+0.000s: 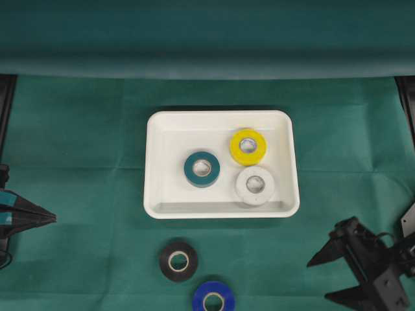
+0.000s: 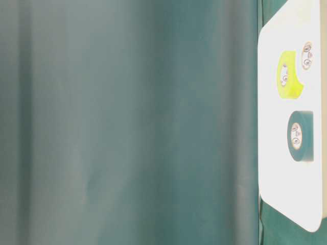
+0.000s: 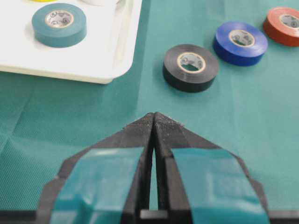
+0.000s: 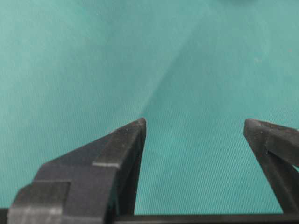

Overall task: Put the tape into the white case with the right arm.
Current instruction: 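Withdraw the right gripper to the right of the tray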

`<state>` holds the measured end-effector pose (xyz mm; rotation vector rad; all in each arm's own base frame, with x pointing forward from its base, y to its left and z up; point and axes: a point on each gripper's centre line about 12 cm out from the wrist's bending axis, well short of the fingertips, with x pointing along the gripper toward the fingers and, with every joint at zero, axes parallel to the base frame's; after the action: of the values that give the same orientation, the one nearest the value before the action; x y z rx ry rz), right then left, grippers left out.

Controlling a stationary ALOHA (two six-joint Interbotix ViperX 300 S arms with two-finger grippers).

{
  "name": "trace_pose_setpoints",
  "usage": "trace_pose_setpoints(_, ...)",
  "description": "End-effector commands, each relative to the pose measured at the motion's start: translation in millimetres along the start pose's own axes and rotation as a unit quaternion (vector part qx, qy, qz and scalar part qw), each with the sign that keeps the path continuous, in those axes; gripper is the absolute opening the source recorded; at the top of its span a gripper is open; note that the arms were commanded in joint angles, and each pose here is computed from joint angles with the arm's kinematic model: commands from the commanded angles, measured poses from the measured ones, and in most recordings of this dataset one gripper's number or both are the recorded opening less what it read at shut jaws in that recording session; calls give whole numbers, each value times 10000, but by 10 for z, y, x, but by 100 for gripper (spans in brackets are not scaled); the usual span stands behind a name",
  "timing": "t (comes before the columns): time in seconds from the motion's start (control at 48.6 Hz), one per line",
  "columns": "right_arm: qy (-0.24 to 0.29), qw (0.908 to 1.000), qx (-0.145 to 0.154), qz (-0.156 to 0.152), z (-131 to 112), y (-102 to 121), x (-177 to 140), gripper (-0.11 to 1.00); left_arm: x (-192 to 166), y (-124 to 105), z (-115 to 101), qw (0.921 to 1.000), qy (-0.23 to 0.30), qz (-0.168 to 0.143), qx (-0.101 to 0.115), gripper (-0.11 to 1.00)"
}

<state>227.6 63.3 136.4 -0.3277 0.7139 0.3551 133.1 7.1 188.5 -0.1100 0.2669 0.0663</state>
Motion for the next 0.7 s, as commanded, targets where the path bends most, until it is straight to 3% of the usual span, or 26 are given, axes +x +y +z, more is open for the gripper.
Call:
trace_pose_setpoints(0.0, -110, 9999, -74, 90, 164, 30, 68, 65, 2, -1, 45, 10000, -55, 9, -19, 0)
trace_pose_setpoints(0.144, -74, 9997, -126, 174, 306, 54, 211, 65, 4, 0, 43, 10000, -47, 11, -12, 0)
trace_pose_setpoints(0.37, 39, 9998, 82, 185, 470, 24, 445, 65, 2, 0, 45, 10000, -55, 10, -12, 0)
trace_pose_setpoints(0.679, 0, 9997, 120, 223, 701, 25, 678, 65, 2, -1, 45, 10000, -55, 9, -19, 0)
